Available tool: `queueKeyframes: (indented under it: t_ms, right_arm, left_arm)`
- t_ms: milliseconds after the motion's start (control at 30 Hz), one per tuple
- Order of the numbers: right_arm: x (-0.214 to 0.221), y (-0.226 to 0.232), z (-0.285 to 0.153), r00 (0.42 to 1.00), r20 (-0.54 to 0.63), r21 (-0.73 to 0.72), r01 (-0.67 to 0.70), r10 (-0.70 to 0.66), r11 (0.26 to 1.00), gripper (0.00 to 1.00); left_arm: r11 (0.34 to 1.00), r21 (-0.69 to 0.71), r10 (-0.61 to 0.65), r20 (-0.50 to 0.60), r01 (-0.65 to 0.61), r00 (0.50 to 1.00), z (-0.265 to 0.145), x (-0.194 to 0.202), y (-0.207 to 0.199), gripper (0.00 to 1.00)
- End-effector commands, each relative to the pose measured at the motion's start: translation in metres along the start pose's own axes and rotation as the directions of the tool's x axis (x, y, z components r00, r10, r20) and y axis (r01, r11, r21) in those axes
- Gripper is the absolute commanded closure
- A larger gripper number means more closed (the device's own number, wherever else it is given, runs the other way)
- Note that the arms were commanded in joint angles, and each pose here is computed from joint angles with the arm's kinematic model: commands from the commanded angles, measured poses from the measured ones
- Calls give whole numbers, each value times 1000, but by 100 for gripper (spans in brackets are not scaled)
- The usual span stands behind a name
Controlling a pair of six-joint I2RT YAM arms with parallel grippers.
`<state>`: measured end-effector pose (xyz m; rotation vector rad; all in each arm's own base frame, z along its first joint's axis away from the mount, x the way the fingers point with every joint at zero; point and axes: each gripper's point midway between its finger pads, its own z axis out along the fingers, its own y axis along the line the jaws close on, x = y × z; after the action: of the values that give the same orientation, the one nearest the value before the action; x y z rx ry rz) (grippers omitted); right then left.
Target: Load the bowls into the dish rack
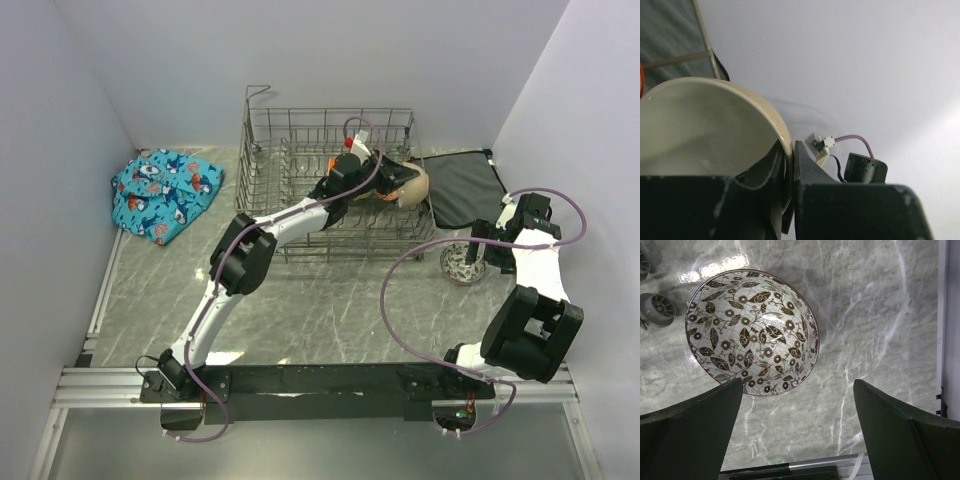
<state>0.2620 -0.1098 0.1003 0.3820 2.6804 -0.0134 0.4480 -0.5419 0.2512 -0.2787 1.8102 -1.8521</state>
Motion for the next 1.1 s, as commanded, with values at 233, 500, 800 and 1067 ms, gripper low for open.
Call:
queueKeyframes:
  t_ms: [233, 500, 800, 1067]
  right_arm:
    - [-12, 0, -1, 999, 37, -10, -5, 5, 1000, 0]
    - [-10, -1, -2, 999, 33, -6, -1, 1, 1000, 0]
    - [-14, -2, 0, 1000, 27, -4, 2, -2, 1000, 0]
    - [-22, 0, 3, 999, 37, -16, -2, 2, 1000, 0]
  left_arm:
    - [983, 184, 10, -14, -7, 1000, -32, 7, -90, 99]
    - [984, 176, -7, -19, 11, 1000, -27, 13, -80, 99]
    - [994, 101, -47, -19, 49, 999, -31, 10, -53, 99]
    - [1000, 17, 23, 12, -23, 1000, -25, 9, -42, 99]
